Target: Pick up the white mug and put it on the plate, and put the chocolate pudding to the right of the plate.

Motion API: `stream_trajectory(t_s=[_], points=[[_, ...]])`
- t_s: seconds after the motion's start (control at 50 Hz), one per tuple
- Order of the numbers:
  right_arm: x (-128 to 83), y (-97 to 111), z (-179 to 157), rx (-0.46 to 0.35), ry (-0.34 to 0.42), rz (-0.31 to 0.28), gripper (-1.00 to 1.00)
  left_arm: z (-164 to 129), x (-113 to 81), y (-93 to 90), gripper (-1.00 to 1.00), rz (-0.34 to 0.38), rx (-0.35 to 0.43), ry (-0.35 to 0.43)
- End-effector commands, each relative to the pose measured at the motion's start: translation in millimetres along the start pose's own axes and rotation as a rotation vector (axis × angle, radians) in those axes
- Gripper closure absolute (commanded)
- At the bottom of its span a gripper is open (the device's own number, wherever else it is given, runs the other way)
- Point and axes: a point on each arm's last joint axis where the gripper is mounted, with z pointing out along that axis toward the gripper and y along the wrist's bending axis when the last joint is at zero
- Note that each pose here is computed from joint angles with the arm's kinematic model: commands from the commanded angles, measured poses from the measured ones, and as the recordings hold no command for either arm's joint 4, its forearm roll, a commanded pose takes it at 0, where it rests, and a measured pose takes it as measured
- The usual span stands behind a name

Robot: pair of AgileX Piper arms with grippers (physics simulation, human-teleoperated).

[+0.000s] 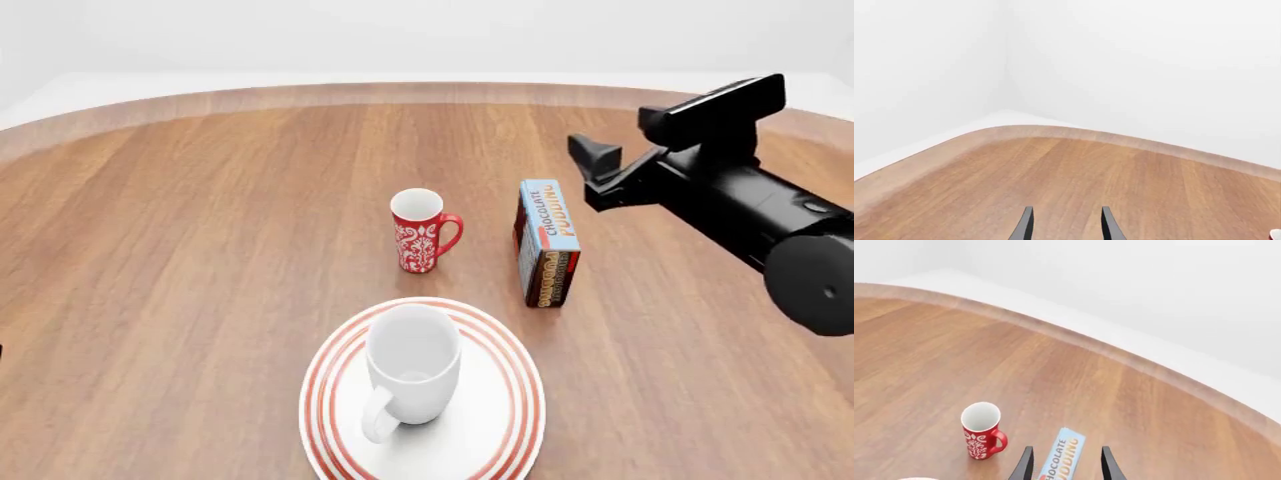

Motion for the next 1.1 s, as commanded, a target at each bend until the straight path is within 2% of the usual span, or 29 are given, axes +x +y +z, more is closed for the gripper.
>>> stream_trajectory(t_s=[0.02, 0.34, 0.36, 0.4, 0.62, 1.1], points=[[1.8, -0.1, 11.2, -0.005, 0.037, 0.032, -1.0, -0.4, 0.0, 0.0, -1.0, -0.002, 0.0, 0.0], [-3.8, -5.9, 26.0, 0.005, 0.08, 0.102, -1.0, 0.3, 0.1, -0.2, -1.0, -0.004, 0.002, 0.0], [-3.4, -6.5, 28.2, 0.006, 0.088, 0.114, -1.0, 0.3, 0.1, -0.2, -1.0, -0.004, 0.003, 0.001], [-0.1, -7.8, 37.9, 0.01, 0.133, 0.178, -1.0, 0.4, 0.1, -0.2, -1.0, -0.004, 0.003, 0.001], [2.8, -10.3, 45.6, 0.018, 0.144, 0.192, -1.0, 0.5, 0.1, -0.4, -1.0, -0.005, 0.005, 0.001], [8.0, -18.5, 59.1, 0.047, 0.198, 0.283, -1.0, 1.3, 0.3, -0.6, -1.0, -0.009, 0.007, 0.002]])
